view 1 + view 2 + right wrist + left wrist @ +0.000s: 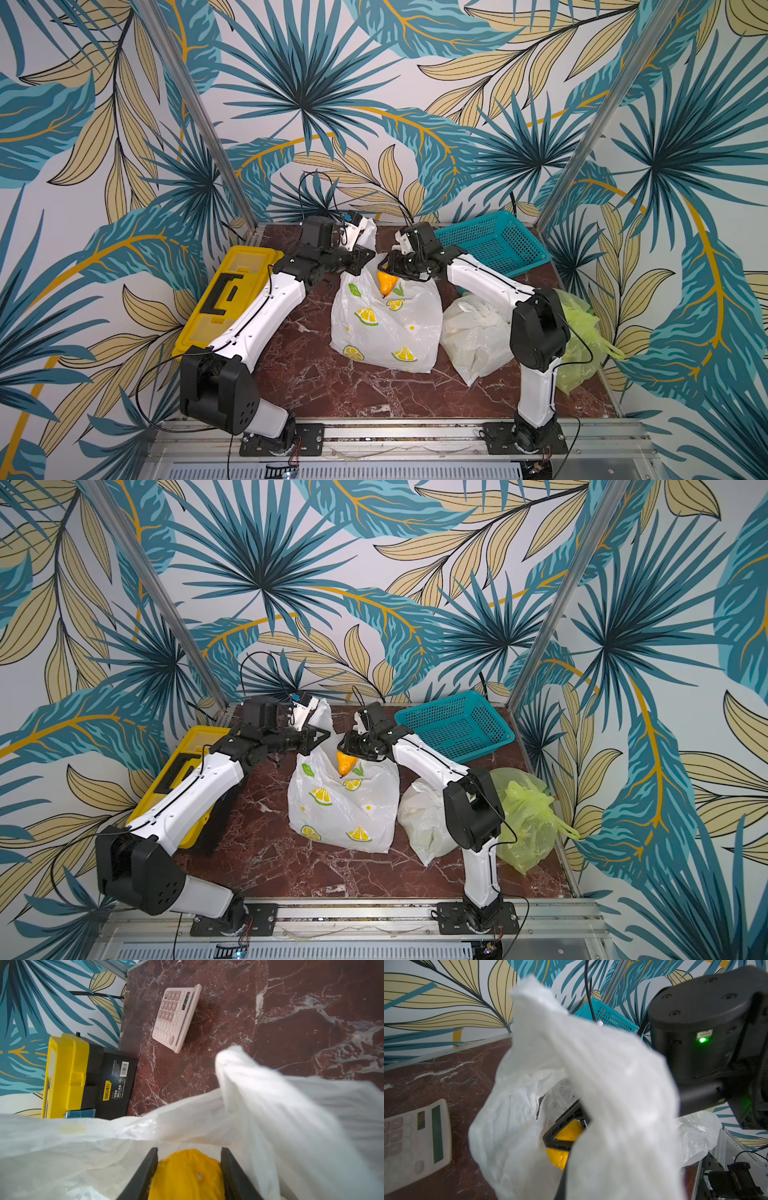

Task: Place the pears into plastic bags & tie knots
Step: Place the pear in the plastic bag.

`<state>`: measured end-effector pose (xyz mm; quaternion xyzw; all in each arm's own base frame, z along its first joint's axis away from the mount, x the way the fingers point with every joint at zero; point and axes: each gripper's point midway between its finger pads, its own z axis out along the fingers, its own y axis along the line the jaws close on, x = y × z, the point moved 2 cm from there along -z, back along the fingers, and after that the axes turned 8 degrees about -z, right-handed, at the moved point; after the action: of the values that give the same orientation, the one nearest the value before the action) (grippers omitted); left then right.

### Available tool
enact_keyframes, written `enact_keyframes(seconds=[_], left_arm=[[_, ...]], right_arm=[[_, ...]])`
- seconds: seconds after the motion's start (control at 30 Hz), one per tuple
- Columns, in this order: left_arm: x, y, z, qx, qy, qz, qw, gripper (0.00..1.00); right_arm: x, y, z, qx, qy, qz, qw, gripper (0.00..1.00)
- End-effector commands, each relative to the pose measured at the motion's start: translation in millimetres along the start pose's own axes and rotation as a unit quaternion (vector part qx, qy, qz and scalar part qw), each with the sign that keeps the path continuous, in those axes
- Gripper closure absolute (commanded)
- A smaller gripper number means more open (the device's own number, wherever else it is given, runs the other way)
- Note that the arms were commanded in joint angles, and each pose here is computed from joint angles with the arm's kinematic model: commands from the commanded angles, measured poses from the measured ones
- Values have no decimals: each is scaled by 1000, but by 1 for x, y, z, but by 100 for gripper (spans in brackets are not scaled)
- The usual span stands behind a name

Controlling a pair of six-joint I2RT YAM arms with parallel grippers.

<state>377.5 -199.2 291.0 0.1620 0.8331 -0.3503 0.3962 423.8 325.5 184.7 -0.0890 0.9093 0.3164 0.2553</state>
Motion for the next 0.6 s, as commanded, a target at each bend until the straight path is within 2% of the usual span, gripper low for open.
enact_keyframes(seconds=[0.0,0.23,0.37,0.5,0.57], left_arm=[[-7,-5,-8,2,-18,22,1000,100],[0,0,-8,-1,-13,1,1000,100],[7,2,-6,2,-13,-5,1000,100],[-1,-3,-8,9,-20,6,1000,100],[-7,-7,-8,18,-23,5,1000,100]], right_arm=[[5,6,-14,-4,13,-29,999,56],[3,12,-30,-2,11,-41,999,54],[5,19,-36,-20,5,-24,999,54],[6,32,-30,-32,2,-21,999,48],[-1,26,-23,-16,-12,-4,1000,47]])
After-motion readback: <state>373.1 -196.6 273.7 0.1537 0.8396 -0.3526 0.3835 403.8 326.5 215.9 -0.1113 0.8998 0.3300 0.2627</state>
